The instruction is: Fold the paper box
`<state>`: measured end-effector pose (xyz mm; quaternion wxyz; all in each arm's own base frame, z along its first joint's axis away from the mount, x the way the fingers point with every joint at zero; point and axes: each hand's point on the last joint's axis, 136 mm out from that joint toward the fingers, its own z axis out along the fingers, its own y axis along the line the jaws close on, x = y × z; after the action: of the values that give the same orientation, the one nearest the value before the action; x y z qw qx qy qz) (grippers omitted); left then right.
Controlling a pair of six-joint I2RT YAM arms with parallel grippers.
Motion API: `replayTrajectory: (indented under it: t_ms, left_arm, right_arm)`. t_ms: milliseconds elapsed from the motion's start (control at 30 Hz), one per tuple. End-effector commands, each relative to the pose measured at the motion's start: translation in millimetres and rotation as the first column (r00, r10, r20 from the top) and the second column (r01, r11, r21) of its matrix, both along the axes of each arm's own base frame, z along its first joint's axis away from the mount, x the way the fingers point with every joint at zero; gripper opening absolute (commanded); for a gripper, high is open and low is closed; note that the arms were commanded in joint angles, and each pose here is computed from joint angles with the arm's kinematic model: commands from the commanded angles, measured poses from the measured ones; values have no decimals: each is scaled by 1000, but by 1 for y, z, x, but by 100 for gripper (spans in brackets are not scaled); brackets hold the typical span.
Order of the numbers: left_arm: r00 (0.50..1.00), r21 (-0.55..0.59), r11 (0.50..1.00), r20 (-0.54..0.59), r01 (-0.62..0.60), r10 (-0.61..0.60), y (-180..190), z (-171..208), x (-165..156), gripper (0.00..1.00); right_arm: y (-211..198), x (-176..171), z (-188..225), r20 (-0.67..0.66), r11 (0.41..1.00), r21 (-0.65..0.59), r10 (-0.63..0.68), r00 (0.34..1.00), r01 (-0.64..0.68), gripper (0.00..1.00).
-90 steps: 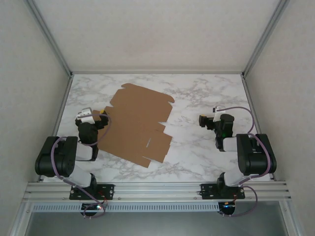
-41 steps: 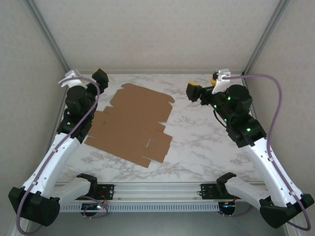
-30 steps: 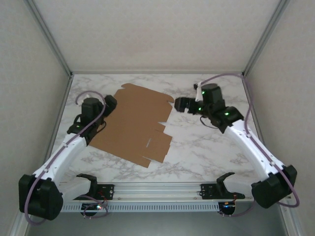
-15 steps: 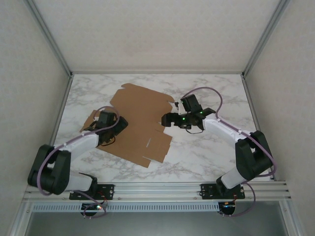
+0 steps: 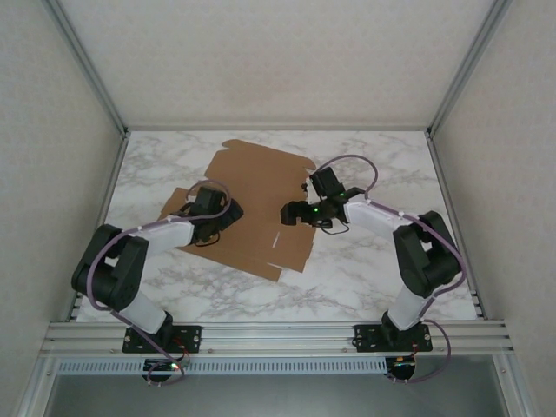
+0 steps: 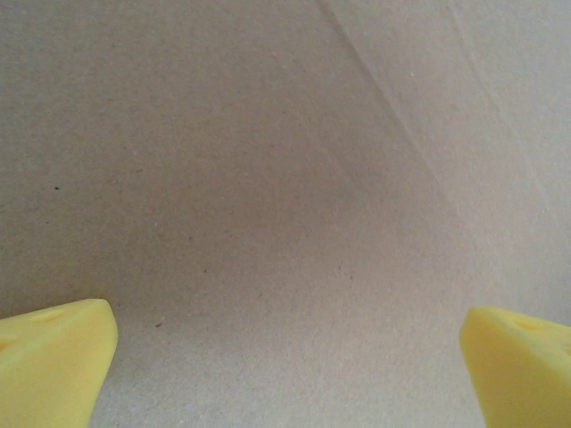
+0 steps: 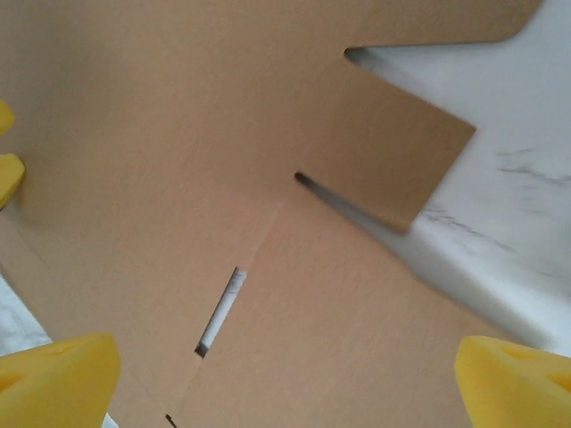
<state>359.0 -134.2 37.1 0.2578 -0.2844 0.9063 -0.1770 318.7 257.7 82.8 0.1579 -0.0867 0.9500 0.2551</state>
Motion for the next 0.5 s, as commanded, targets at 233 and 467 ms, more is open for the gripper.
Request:
replayTrajectory:
  t_ms: [233,467]
  left_arm:
    - [968,-150,962,-69,229,-241,-90,-5,-39,97]
    - [988,-158,975,-2,153,-156,-49,29,-36,98]
  right_arm:
    - [-66,14,51,99,983,-36,-175,979,180,99]
    - [-57,72,35,60,993,-85,-75,995,80,99]
